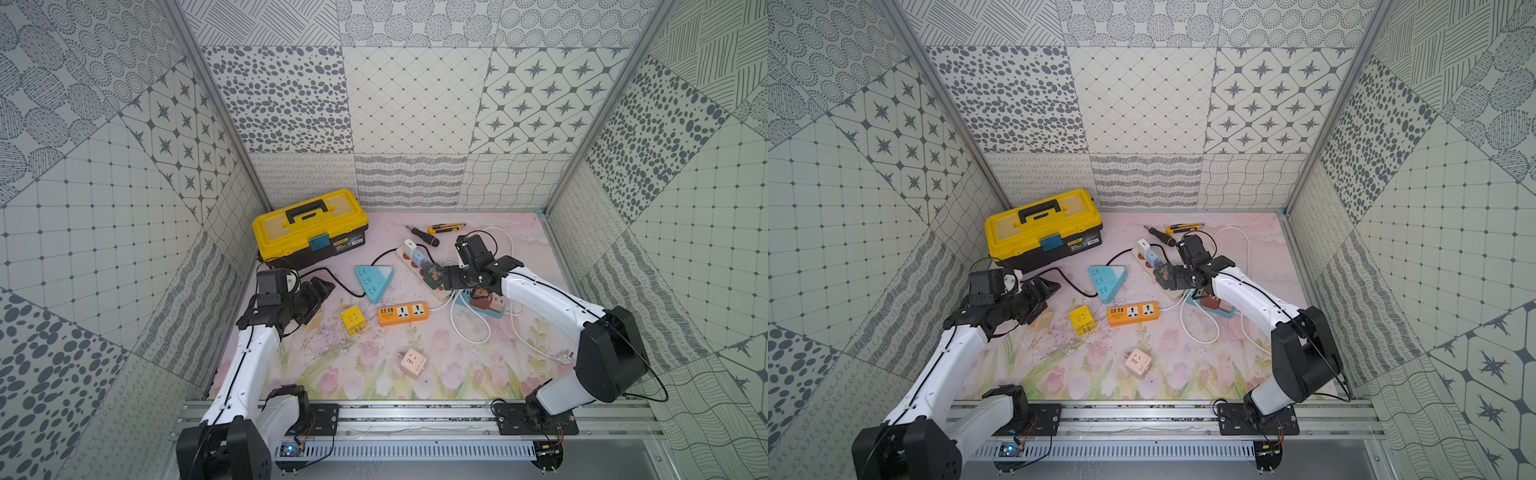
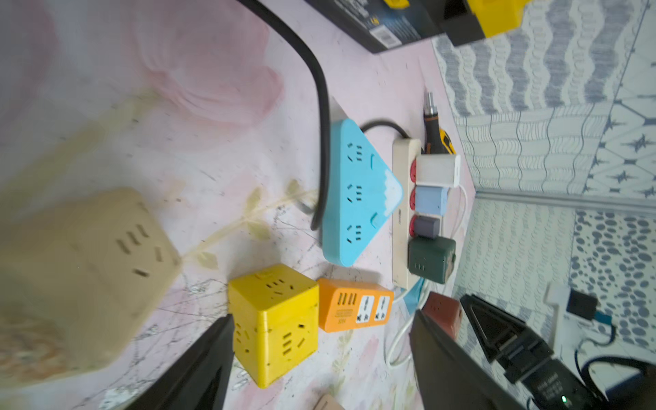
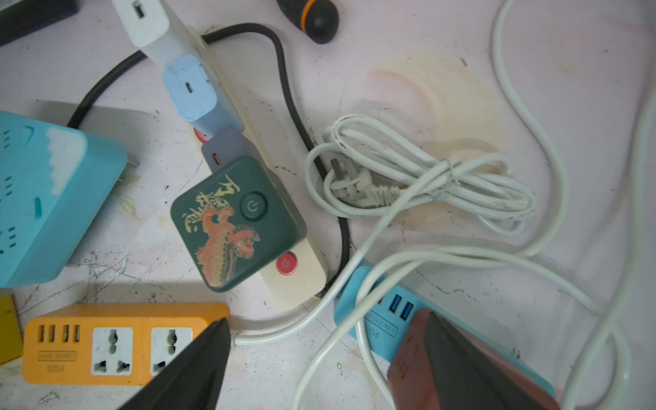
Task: Pull the plug off the socket
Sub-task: Remove the plug from the socket.
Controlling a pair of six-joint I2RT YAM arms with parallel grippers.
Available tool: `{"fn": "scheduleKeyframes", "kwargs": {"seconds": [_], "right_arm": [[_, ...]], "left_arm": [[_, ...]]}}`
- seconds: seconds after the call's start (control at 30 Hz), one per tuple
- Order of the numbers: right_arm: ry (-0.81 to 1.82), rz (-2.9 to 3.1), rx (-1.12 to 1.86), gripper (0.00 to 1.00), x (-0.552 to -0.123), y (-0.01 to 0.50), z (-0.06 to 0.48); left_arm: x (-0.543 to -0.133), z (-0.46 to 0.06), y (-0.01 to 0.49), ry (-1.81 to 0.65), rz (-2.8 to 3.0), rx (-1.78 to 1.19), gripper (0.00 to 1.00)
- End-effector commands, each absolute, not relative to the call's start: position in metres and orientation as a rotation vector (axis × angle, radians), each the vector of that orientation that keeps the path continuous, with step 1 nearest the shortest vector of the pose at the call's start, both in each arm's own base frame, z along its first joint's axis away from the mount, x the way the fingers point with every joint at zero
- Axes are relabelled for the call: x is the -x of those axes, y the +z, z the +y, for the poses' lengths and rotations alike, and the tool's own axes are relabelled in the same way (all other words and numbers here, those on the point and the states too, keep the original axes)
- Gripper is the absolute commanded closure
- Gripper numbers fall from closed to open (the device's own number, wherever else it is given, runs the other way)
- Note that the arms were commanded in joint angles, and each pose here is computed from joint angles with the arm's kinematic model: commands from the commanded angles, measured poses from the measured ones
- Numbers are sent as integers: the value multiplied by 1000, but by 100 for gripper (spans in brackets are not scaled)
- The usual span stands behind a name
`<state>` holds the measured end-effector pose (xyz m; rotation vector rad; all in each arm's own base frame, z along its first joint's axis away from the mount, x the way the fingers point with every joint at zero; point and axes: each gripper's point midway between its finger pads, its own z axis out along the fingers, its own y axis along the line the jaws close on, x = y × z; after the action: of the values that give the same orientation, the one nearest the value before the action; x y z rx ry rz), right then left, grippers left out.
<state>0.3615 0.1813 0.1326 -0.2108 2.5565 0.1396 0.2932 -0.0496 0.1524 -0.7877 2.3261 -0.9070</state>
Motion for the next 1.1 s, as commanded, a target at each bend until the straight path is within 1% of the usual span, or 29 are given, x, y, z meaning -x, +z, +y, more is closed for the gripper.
{"fn": "scheduleKeyframes", "kwargs": {"seconds": [0.0, 0.1, 0.17, 0.23, 0.3, 0.37, 0.43, 0.53, 0.63, 0.7, 0.77, 0.83, 0.9, 1.0, 1.03, 1.07], "right_arm": [[235, 2582, 349, 14, -366, 133, 205], [295, 2568, 402, 15, -371, 135, 222], [278, 2578, 419, 15, -375, 134, 224], [172, 2621, 383, 15, -373, 136, 209], [44, 2651, 311, 14, -362, 145, 184], [-11, 2634, 216, 11, -348, 160, 160], [7, 2639, 99, 10, -332, 165, 134], [4, 2654, -69, 8, -315, 162, 99], [-19, 2623, -354, 6, -301, 157, 62], [44, 2581, -528, 5, -292, 156, 52], [165, 2538, -601, 6, -288, 159, 56], [182, 2498, -575, 9, -287, 167, 54], [215, 2502, -366, 9, -292, 176, 65], [65, 2475, -240, 11, -299, 190, 50], [34, 2466, -147, 13, -303, 193, 51], [21, 2455, 49, 15, -306, 193, 58]], "left_arm": [[-307, -114, 169, -1053, 2307, 430, 26], [-313, -142, 165, -1074, 2314, 320, 32], [-317, -157, 164, -1091, 2313, 269, 34], [-322, -169, 161, -1094, 2314, 234, 36], [-325, -183, 161, -1112, 2305, 193, 37], [-326, -200, 160, -1137, 2299, 148, 39], [-326, -222, 160, -1166, 2288, 90, 42], [-324, -253, 159, -1206, 2266, -14, 44], [-323, -283, 158, -1203, 2244, -134, 47], [-323, -303, 156, -1165, 2222, -225, 49], [-323, -323, 155, -1132, 2201, -304, 51], [-326, -342, 156, -1125, 2180, -346, 56], [-329, -363, 157, -1168, 2156, -354, 59], [-335, -389, 154, -1231, 2125, -366, 64], [-337, -395, 150, -1246, 2130, -361, 66], [-339, -403, 149, -1275, 2126, -352, 67]]}}
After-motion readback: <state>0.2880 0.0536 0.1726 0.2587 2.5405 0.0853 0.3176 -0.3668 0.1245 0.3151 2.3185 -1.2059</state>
